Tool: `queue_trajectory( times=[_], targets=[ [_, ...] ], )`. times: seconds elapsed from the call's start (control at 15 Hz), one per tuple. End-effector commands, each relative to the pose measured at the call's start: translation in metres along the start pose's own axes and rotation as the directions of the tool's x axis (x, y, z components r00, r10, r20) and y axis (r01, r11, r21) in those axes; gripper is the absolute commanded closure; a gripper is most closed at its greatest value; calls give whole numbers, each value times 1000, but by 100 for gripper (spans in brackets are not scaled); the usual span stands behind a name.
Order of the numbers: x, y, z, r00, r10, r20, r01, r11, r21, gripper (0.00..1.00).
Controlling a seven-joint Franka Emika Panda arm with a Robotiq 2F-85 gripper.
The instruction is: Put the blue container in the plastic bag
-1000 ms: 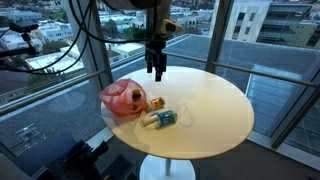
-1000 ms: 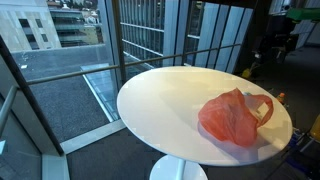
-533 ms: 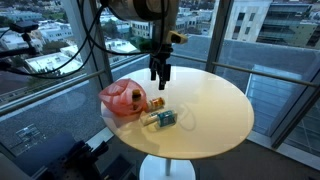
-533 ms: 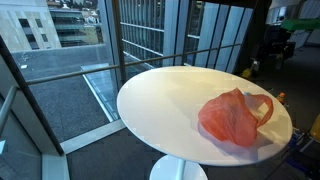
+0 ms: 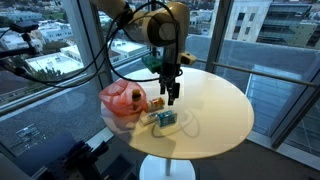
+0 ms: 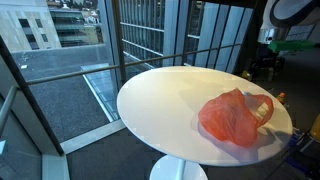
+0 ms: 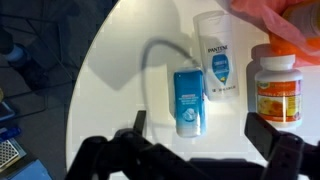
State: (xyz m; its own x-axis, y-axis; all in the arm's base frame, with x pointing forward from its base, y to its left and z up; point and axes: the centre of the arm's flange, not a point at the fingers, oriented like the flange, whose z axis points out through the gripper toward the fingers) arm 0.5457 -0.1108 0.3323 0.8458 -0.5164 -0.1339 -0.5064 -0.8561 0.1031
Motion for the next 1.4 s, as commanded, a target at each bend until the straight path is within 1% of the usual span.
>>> queue_trajectory(
  times=[0.0,0.4,1.0,1.07,1.13,1.2,1.27,1.33],
  targets=[
    [21,-5,19,1000,21,-11,-21,1000,-6,0],
    [32,-10,51,1000,21,8,-21,999,-31,0],
    [40,-12,87,998,33,52,-30,998,-61,0],
    [41,-12,89,998,36,54,-32,997,-64,3],
    [42,-12,91,998,38,55,-34,997,-67,24],
    [42,-11,92,998,39,56,-36,997,-69,28],
    [43,-11,92,998,41,56,-37,997,-70,29],
    [43,-11,92,998,43,56,-39,997,-71,38]
  ],
)
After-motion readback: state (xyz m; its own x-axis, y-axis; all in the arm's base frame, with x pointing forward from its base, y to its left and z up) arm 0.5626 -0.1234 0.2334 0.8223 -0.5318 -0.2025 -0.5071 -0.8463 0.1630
